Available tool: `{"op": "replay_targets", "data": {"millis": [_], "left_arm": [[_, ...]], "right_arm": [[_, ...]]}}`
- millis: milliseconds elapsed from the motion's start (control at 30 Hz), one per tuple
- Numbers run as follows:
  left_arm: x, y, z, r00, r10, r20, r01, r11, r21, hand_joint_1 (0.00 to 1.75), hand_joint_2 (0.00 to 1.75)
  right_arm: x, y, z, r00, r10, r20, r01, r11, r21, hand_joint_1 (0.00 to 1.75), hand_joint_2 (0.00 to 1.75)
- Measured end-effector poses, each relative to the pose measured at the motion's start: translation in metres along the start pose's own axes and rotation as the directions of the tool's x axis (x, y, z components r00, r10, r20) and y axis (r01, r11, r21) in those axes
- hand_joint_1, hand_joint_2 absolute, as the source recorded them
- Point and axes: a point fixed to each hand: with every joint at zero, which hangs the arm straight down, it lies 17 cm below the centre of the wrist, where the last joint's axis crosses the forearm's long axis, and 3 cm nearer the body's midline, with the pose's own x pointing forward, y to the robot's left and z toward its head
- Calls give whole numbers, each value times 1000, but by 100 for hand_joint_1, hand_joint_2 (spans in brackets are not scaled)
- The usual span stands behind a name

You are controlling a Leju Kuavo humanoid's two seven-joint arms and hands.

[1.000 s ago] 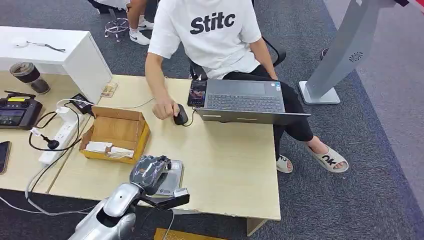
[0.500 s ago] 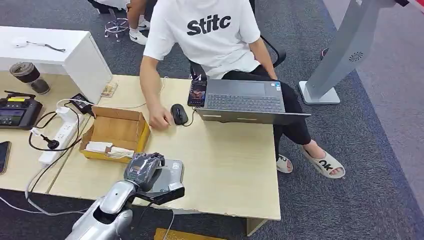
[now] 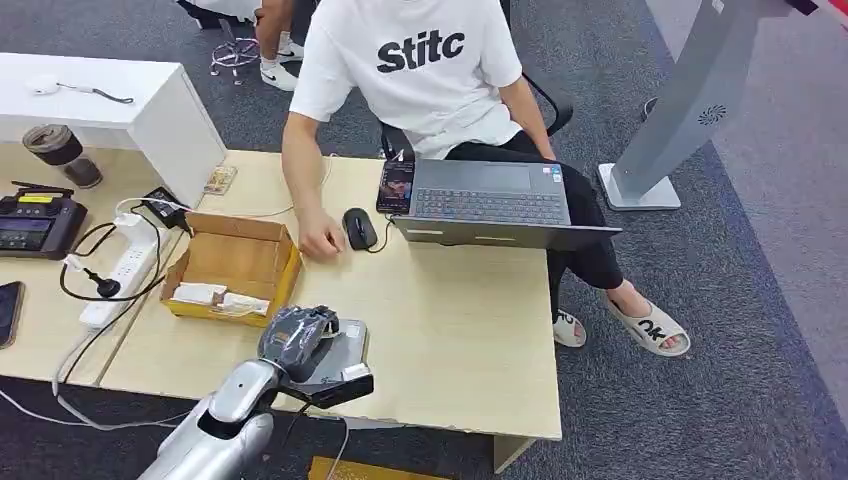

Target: Pass the card to the sensor for recognition and then transmit it.

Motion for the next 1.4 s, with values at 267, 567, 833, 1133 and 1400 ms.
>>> {"op": "replay_targets", "data": {"millis": [267, 567, 833, 1133, 1400], "left_arm": [[-1, 0, -4, 1000, 9, -5, -9, 1000, 5, 175, 175], [-50, 50, -2, 986, -132, -101, 145, 980, 134, 175, 175], [-102, 140, -4, 962, -212, -174, 257, 918, 303, 175, 175], [-132, 187, -4, 945, -236, -226, 310, 865, 395, 175, 175], [-122, 202, 2, 955, -200, -221, 286, 821, 494, 0, 175]], "right_arm": [[0, 1, 0, 1000, 9, 3, -9, 1000, 1, 0, 175], [-1, 0, 0, 1000, 1, 3, -1, 1000, -1, 0, 175], [-1, 1, 0, 998, 55, 6, -54, 999, -1, 0, 175], [4, 1, 0, 995, 99, 23, -99, 995, -2, 0, 175], [3, 1, 0, 994, 107, 15, -107, 994, -4, 0, 175]]}}
